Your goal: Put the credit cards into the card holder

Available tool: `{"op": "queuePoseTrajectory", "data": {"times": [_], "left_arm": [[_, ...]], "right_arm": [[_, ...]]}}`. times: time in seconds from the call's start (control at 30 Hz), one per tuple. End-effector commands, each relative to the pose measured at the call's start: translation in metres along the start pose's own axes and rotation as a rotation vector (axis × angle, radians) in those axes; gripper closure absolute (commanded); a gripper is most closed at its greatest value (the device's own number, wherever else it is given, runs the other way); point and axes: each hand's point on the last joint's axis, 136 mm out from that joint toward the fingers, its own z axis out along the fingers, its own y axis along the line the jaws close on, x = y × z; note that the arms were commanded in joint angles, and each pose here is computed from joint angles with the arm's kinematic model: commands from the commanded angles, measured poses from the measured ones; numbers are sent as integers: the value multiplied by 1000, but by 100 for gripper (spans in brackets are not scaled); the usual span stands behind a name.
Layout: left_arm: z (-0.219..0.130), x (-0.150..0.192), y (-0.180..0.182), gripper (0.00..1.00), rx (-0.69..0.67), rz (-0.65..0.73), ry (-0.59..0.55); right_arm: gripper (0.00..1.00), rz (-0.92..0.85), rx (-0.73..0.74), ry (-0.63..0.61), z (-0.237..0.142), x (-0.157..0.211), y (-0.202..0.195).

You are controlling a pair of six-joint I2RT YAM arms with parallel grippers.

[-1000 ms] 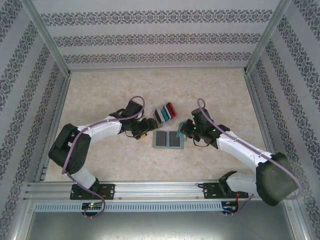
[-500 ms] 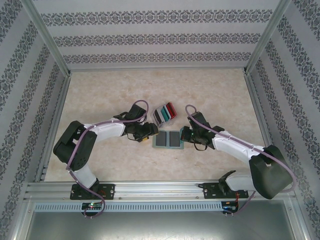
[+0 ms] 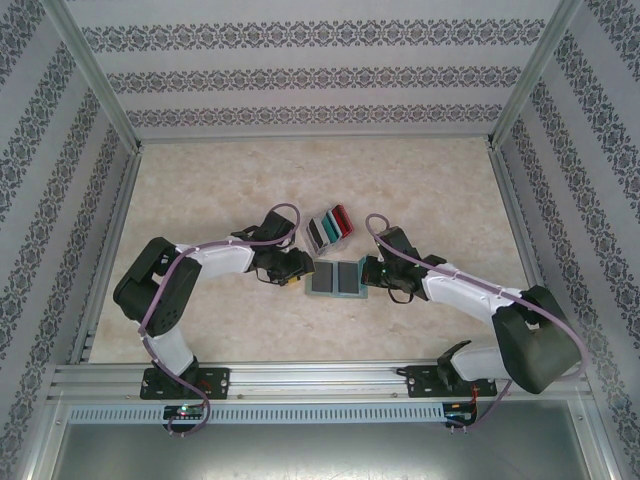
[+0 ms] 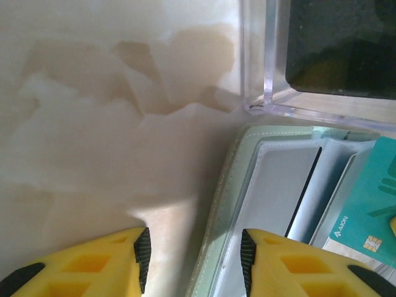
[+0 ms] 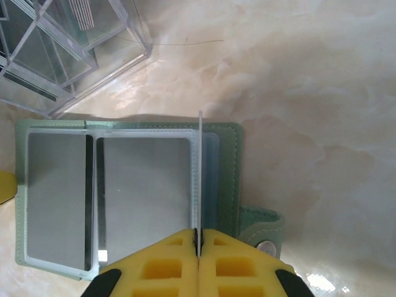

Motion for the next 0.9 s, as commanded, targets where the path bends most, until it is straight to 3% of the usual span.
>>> {"op": "queuePoseTrajectory", "data": {"times": [0.0,0.33,0.47,0.77,0.87], "left_arm": [[12,10,-1,57,-5,38,37],[15,13,1,68,-16,47,52],[15,14,1,69,-19,47,50],[15,13,0,69,-23,49,54],[15,14,1,69,-24,46,54]], "right_arm": [[97,-44,25,14,5,8,-7],[97,-120,17,25,3,12,-5],[96,-127,4,-28,-7,5,-5],[97,-84,-42,13,7,18,-5],[96,-54,-65,-24,2,11,0]]}}
